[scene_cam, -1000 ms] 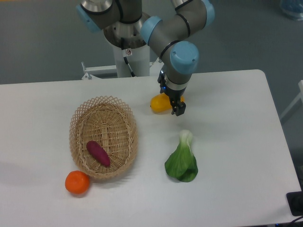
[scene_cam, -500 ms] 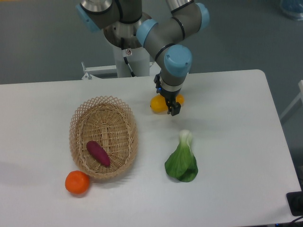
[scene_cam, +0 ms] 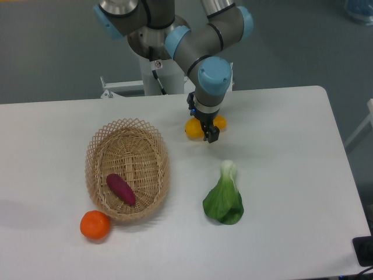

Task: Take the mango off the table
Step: 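Lift the grasped mango up off the table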

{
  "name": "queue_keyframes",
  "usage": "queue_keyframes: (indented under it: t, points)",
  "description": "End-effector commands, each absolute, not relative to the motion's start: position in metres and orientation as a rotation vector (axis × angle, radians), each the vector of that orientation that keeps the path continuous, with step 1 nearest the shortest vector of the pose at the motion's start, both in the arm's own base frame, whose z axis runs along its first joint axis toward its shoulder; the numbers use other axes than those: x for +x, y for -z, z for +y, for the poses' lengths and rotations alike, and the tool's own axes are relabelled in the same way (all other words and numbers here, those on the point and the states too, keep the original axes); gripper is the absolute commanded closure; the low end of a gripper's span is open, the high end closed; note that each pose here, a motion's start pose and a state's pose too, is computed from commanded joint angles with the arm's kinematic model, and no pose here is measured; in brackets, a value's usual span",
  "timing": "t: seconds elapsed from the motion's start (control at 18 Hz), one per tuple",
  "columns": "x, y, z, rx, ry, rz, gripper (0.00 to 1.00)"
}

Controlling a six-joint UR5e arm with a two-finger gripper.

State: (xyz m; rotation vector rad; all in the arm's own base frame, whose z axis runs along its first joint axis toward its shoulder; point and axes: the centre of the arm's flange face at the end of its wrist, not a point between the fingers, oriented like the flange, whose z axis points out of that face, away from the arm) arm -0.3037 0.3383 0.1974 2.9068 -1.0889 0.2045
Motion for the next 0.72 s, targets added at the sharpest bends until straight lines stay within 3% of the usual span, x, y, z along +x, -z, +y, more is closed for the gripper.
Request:
queue_keyframes:
  t: [0.5,0.72]
  points:
    - [-0.307,-0.200,0.340,2.922,-0.177,-1.044,0.49]
    - [-0.320,-0.215,0.348,2.942,-0.117,-1.010,0.55]
